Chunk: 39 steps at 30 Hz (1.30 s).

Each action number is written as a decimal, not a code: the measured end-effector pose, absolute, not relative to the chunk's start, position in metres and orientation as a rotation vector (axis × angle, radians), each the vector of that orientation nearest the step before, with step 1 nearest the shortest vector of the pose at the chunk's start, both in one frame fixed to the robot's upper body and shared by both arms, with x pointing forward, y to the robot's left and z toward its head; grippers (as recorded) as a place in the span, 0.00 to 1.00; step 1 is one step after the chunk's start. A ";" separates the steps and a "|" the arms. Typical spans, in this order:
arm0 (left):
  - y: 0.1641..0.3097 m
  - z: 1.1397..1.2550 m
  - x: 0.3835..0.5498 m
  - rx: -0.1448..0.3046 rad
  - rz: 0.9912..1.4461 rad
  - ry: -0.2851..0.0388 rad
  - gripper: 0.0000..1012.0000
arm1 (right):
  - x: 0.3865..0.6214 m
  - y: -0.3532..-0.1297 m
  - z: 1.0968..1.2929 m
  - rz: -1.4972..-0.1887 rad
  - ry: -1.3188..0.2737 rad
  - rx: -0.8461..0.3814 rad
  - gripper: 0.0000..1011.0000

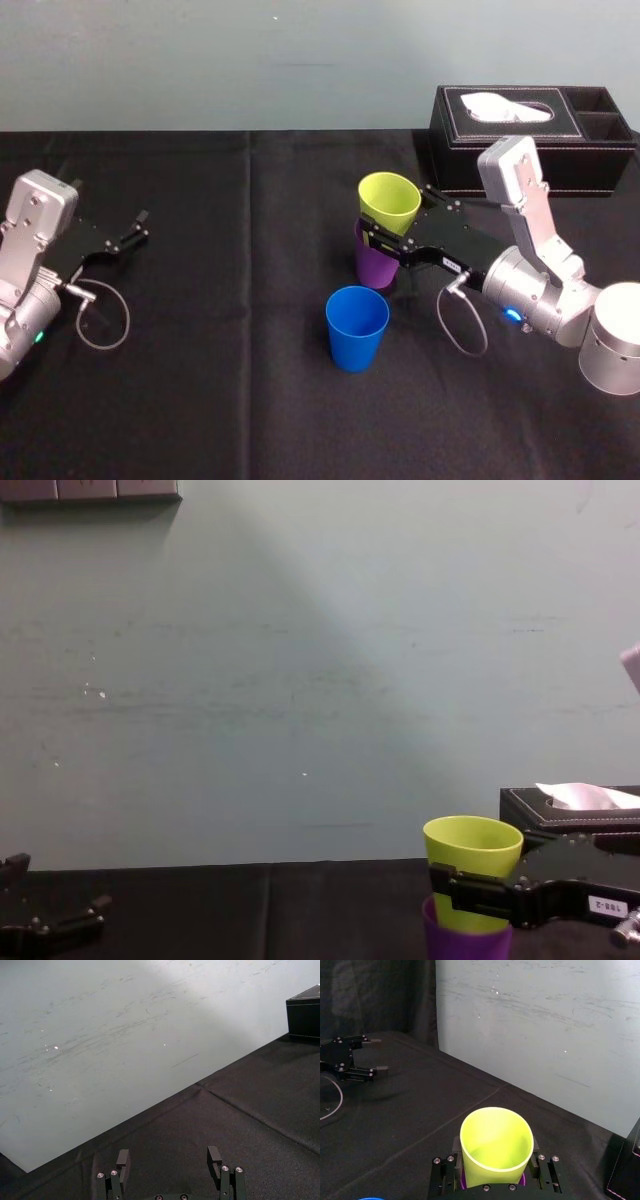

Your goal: Stack the three plastic cups sequentially using one hand.

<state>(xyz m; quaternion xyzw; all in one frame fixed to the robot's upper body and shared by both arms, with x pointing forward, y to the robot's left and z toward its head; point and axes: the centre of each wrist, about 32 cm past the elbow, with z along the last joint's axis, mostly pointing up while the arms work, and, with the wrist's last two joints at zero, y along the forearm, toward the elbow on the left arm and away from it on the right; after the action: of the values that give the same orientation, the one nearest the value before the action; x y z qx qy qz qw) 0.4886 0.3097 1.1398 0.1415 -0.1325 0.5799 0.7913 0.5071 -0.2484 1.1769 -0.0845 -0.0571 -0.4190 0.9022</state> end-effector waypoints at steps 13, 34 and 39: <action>0.310 1.140 0.489 0.304 1.248 -0.285 1.00 | 0.507 -0.248 1.178 -0.867 -0.120 -0.175 0.95; 0.310 1.140 0.489 0.304 1.248 -0.285 1.00 | 0.500 -0.251 1.182 -0.899 -0.127 -0.149 0.99; 0.310 1.140 0.489 0.304 1.248 -0.285 1.00 | 0.480 -0.263 1.181 -0.900 -0.118 -0.116 0.99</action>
<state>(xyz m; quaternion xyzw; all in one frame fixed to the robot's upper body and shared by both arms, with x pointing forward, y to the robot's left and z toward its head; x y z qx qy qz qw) 0.4886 0.3097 1.1398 0.1415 -0.1325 0.5799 0.7913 0.4795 -0.2628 1.1814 -0.0560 -0.0570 -0.4343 0.8972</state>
